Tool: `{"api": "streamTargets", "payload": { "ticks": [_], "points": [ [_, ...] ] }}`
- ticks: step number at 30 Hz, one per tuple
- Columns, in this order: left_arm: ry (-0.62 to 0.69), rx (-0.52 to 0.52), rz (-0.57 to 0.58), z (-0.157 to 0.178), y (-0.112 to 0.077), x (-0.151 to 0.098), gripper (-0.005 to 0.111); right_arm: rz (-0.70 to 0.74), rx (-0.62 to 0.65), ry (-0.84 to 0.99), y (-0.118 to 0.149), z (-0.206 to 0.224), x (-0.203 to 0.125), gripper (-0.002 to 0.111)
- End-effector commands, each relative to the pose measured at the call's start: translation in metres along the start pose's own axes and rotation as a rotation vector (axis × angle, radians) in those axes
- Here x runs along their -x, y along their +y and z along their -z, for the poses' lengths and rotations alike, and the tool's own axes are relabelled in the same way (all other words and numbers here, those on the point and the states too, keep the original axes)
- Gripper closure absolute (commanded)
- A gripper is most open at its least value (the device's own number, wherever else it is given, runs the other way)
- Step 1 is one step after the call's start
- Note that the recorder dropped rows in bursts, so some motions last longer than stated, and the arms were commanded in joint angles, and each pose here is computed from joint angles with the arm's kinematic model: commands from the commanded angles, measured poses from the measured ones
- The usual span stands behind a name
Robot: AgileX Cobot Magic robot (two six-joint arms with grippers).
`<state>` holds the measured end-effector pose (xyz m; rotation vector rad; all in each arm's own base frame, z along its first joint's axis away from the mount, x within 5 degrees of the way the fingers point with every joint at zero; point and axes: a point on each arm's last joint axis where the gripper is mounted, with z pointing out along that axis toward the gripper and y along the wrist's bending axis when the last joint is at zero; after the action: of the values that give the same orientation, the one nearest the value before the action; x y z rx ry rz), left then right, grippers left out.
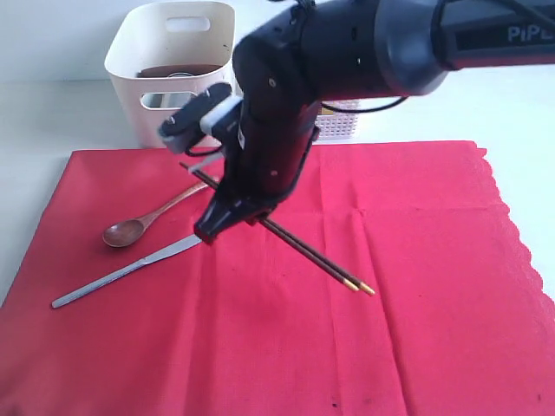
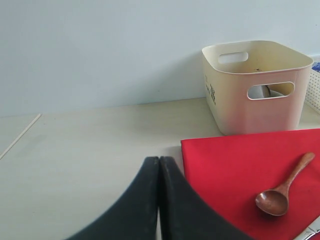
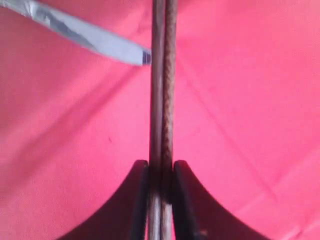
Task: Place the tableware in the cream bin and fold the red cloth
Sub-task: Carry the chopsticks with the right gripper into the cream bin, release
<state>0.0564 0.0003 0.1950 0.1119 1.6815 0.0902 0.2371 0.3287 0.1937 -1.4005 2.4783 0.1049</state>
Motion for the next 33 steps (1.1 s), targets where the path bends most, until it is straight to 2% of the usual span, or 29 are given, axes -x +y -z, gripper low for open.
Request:
{"api": "streamTargets", "payload": {
  "ticks": [1, 9, 18, 24, 33],
  "points": [
    [-0.009, -0.005, 0.006, 0.001, 0.000, 0.001, 0.106, -0.013, -0.034, -0.166, -0.014, 0.035, 0.033, 0.108],
    [-0.009, -0.005, 0.006, 0.001, 0.000, 0.001, 0.106, -0.092, -0.067, -0.441, -0.048, 0.082, 0.077, 0.108],
    [-0.009, -0.005, 0.006, 0.001, 0.000, 0.001, 0.106, -0.219, -0.036, -0.801, -0.081, 0.101, 0.129, 0.108],
    [-0.009, -0.005, 0.006, 0.001, 0.000, 0.001, 0.106, -0.239, -0.075, -0.903, -0.103, 0.086, 0.152, 0.108],
    [-0.009, -0.005, 0.006, 0.001, 0.000, 0.001, 0.106, -0.235, -0.121, -1.119, -0.114, 0.060, 0.175, 0.108]
  ]
}}
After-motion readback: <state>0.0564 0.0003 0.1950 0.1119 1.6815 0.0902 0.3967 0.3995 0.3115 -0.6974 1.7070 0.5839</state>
